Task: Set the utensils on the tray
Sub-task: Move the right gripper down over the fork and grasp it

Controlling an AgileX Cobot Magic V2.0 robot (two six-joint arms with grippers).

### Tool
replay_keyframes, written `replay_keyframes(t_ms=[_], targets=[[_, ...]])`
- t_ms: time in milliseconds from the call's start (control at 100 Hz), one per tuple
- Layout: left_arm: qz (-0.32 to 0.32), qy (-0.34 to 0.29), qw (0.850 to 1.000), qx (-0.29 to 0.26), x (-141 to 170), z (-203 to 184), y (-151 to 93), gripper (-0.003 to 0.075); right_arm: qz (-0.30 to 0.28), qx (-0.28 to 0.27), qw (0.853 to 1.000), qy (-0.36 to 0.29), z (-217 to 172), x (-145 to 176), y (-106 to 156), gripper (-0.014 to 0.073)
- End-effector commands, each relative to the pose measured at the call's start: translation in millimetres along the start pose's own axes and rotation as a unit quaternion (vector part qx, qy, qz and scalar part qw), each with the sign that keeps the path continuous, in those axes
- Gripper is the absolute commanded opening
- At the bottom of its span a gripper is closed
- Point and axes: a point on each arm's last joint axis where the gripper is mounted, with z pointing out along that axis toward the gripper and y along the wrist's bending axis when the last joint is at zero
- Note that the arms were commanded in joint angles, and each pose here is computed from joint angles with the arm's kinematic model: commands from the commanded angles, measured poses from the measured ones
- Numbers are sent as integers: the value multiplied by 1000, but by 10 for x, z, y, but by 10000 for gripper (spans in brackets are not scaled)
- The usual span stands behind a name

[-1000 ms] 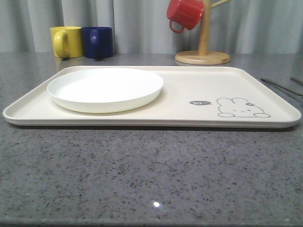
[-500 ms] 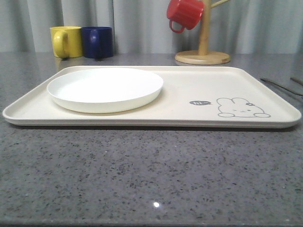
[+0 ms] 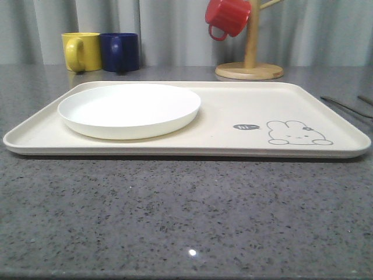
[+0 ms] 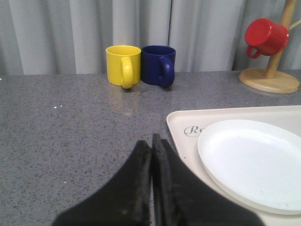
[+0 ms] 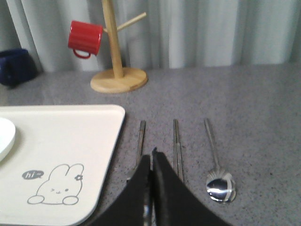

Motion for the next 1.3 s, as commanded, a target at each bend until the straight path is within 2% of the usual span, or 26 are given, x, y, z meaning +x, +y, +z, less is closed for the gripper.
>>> replay_keyframes(t_ms=[0, 130, 310, 580, 700, 820, 920, 1100, 1290], targets=[[-5, -52, 999, -14, -165, -17, 23, -18, -4, 2, 1000, 22, 68, -344, 34, -69], [-5, -52, 999, -14, -165, -17, 23, -18, 9, 0, 994, 112, 289, -600, 76, -69], [-5, -52, 999, -14, -165, -17, 23, -18, 38, -14, 986, 163, 645, -884, 137, -69], [-5, -52, 999, -14, -165, -17, 23, -18, 41, -6, 972, 231, 1033, -799, 120, -53], [-5, -52, 999, -14, -165, -17, 23, -18, 41, -4, 965, 257, 1082, -741, 116, 73], [-5, -52, 999, -14, -165, -17, 23, -18, 41, -4, 964, 264, 1088, -728, 116, 307], [-5, -52, 999, -14, -165, -17, 23, -18, 41, -4, 963, 265, 1090, -726, 115, 440], [-5, -52, 999, -14, -165, -17, 23, -18, 42, -4, 964, 261, 1103, -731, 115, 455], [-5, -52, 999, -14, -165, -17, 23, -18, 7, -15, 961, 277, 1303, -771, 120, 455]])
